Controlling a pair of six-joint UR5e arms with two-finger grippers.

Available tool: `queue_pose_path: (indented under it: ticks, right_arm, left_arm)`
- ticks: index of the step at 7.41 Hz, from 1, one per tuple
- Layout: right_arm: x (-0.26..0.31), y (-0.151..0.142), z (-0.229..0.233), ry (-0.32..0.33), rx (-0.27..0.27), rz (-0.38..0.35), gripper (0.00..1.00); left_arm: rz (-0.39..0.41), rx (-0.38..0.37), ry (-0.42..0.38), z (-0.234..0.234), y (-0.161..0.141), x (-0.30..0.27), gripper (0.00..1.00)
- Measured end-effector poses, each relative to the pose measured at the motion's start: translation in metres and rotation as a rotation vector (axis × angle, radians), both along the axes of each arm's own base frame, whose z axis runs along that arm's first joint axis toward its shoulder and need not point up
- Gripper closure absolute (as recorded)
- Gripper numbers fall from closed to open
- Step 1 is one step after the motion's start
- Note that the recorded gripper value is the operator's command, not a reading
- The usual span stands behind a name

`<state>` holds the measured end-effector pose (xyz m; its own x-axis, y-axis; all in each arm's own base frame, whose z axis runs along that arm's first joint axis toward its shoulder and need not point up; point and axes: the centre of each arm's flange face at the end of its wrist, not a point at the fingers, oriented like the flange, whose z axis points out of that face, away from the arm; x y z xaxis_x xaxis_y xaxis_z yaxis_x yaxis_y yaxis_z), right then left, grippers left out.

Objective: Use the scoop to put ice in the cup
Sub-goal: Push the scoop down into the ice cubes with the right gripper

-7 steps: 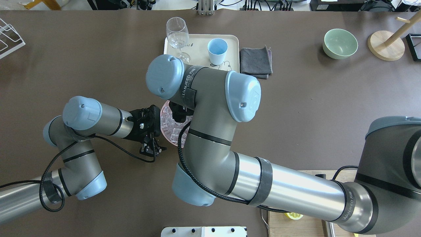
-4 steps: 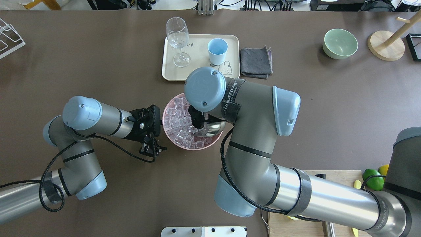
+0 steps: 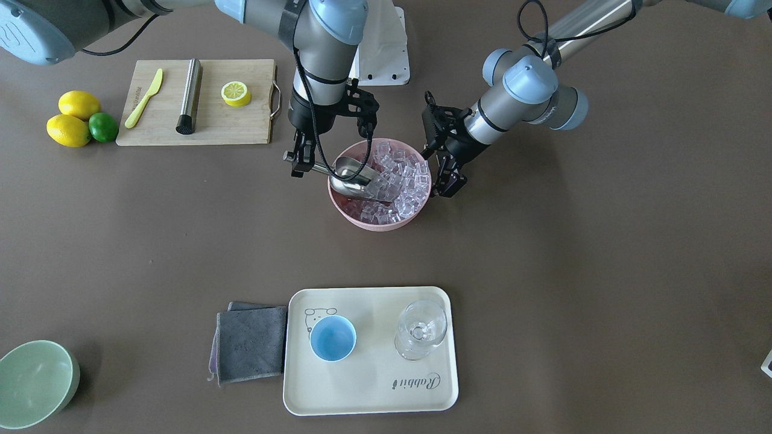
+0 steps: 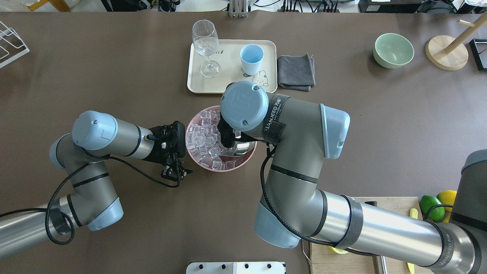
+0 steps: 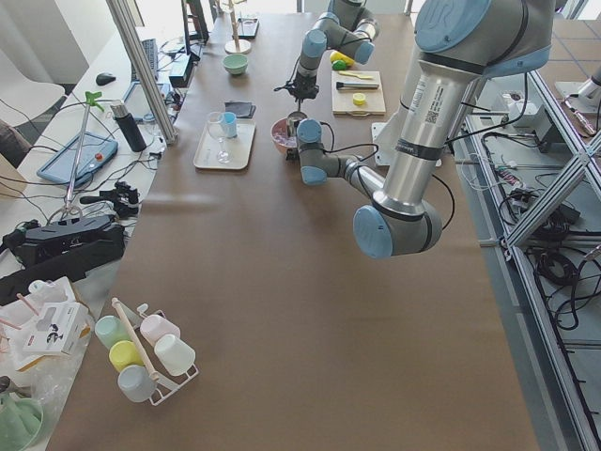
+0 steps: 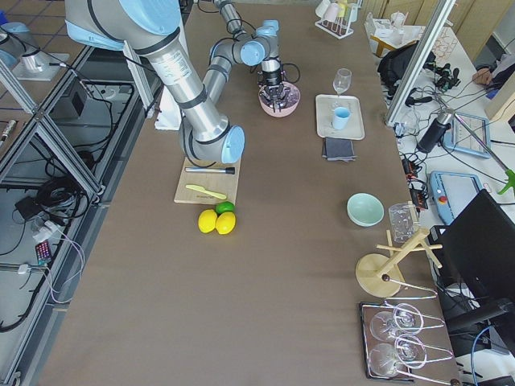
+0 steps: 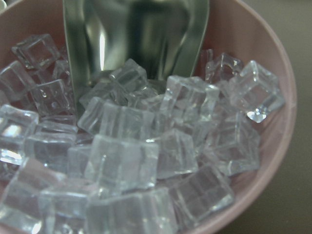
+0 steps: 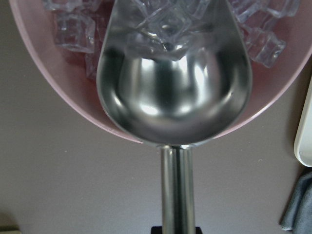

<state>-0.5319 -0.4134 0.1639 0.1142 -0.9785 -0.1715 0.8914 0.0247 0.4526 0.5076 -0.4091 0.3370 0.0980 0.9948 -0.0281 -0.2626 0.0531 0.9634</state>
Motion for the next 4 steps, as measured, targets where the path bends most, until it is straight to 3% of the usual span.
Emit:
queue_pose_path:
  ticks: [4]
  right_arm:
    - [-0.006,0.005,0.024,-0.141,-0.023,0.002,1.0]
  left_arm:
    - [0.0,0.001,0.001,-0.001,0.0,0.0,0.01]
